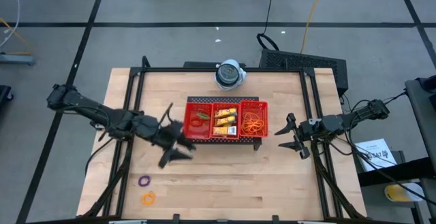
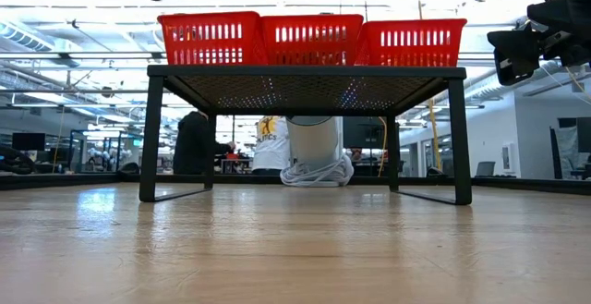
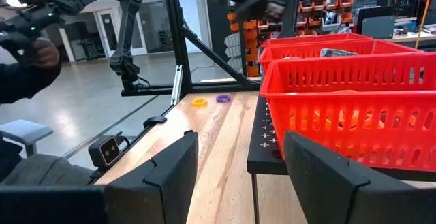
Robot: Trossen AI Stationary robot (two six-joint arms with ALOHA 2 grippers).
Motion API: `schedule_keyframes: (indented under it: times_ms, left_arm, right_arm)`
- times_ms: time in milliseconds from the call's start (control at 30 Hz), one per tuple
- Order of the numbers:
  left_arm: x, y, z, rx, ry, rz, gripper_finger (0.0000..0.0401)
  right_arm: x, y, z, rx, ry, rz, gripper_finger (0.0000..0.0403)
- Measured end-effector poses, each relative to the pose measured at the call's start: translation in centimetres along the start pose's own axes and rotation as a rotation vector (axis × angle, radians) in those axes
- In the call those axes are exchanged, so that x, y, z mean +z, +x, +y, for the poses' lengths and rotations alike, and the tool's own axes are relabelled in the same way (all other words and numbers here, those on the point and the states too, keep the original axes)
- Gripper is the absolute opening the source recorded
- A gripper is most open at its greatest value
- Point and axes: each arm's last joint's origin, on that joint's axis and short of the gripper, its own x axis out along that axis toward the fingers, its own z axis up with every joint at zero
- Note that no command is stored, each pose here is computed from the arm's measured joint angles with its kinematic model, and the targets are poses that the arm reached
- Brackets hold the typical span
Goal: Pick & Place Office Desk Supplies
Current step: Put the violet spring keychain into the left red bin
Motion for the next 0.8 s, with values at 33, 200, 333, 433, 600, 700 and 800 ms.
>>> schedule_keyframes:
  times_ms: [33,200,333,433,600,700,800]
  left_arm:
    - [-0.4,0.1,-0.6,-0.037,0.000,0.030,0.0225]
    - [-2.7,1.0,-3.2,-0.080,-0.039,0.111,0.0225]
    - [-5.2,1.4,-4.8,-0.003,-0.069,0.176,0.0225]
    - [-7.3,1.2,-5.3,0.113,-0.153,0.265,0.0225]
    - [-11.3,0.6,-4.9,0.379,-0.419,0.490,0.0225]
    - [-13.5,-0.1,-4.9,0.539,-0.597,0.640,0.0225]
    - [-15.4,-0.4,-5.0,0.697,-0.720,0.740,0.0225]
  right_arm:
    - [0.0,0.0,0.0,0.000,0.000,0.000,0.0206]
    - [0.0,0.0,0.0,0.000,0.000,0.001,0.0206]
    - [0.0,0.0,0.0,0.000,0.000,0.001,0.0206]
    - [0.0,0.0,0.0,0.000,0.000,0.001,0.0206]
    - [0.0,0.0,0.0,0.000,0.000,0.001,0.0206]
    - [0.0,0.0,0.0,0.000,0.000,0.000,0.0206]
    - [0.0,0.0,0.0,0.000,0.000,0.000,0.0206]
